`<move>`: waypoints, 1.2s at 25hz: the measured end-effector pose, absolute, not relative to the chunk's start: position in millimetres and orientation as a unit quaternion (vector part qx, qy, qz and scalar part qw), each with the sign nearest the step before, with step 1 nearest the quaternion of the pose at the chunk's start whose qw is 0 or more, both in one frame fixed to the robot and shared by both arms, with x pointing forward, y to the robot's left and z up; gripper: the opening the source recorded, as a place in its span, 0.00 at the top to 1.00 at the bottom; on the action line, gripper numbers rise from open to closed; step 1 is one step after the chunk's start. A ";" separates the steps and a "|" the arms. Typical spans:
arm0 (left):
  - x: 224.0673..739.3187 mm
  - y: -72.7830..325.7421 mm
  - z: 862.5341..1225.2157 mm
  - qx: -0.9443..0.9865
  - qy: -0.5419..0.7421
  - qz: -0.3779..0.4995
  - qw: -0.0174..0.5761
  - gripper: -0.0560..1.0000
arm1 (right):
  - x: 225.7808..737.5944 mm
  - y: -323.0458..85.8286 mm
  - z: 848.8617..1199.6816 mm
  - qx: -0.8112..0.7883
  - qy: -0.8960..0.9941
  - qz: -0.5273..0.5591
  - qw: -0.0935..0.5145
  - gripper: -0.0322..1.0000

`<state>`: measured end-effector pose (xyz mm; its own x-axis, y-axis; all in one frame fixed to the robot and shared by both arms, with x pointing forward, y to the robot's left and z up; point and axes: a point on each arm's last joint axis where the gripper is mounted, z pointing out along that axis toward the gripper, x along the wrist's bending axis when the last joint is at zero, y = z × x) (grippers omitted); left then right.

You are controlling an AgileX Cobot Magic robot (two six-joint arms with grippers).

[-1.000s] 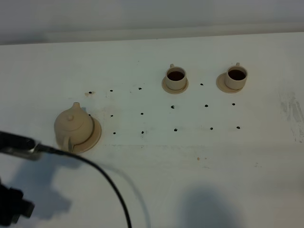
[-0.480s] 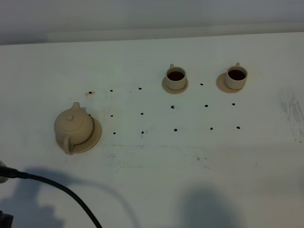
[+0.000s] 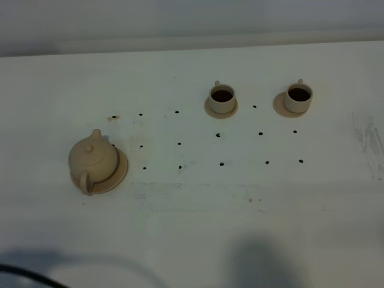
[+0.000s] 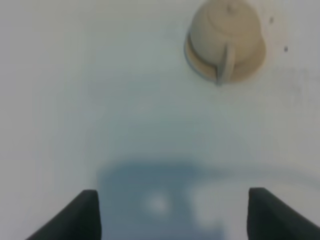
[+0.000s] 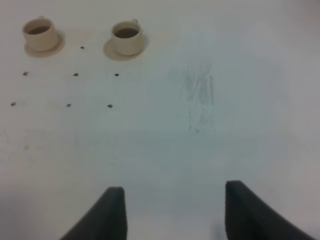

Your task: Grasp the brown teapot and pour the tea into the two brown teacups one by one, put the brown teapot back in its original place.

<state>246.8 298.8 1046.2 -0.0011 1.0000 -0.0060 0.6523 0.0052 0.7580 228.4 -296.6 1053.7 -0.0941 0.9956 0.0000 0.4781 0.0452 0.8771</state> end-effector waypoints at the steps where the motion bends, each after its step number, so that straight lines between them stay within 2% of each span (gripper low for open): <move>1: 242.6 298.7 1046.0 0.638 0.639 0.303 0.305 0.39 | 228.4 -296.6 1053.7 0.579 0.636 0.377 0.343 0.55; 6: 227.0 297.7 1045.2 0.625 0.619 0.338 0.334 0.39 | 228.4 -296.6 1053.7 0.579 0.636 0.377 0.343 0.55; 30: 227.0 295.3 1045.0 0.641 0.602 0.337 0.337 0.39 | 228.4 -296.5 1053.7 0.579 0.636 0.377 0.343 0.55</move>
<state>227.0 295.3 1045.0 0.0494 0.9984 0.0270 0.5447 -0.0496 0.8372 228.4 -296.5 1053.7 -0.0946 0.9955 0.0007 0.4782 0.0448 0.8771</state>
